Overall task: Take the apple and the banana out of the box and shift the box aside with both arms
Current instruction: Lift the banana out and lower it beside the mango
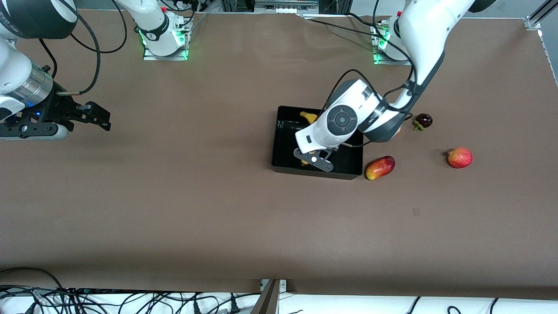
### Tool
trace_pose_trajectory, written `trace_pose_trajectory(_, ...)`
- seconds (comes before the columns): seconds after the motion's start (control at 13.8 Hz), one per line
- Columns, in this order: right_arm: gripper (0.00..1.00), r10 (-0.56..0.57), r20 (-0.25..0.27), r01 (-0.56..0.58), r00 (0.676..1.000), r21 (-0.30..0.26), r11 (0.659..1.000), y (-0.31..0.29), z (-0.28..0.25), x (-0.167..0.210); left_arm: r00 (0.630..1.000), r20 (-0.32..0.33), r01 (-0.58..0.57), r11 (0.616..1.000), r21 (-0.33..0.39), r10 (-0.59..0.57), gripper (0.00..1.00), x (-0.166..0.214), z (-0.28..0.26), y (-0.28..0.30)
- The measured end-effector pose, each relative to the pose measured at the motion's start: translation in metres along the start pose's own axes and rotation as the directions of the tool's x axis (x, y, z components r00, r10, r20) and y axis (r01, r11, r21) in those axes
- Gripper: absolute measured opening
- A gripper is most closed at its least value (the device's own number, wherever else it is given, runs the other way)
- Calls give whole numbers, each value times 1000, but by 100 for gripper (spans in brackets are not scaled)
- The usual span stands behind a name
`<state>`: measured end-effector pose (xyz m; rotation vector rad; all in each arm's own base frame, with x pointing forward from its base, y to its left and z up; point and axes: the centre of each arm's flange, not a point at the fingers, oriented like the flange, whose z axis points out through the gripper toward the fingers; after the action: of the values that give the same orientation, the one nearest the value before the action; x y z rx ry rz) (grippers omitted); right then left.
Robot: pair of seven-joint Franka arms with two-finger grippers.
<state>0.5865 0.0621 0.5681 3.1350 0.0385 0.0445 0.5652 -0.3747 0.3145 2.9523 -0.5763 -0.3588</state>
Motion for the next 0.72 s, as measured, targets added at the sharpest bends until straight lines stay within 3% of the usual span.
trace_pose_trajectory(0.36, 100, -6, -26, 7, 1000, 34, 999, -10, 6, 8, 979, 161, 118, 992, 45, -124, 35, -9, -69, -86)
trace_pose_trajectory(0.72, 100, -90, -25, 92, 996, 61, 994, -61, 10, 4, 972, 187, 115, 980, 163, -145, 35, -16, -67, -219)
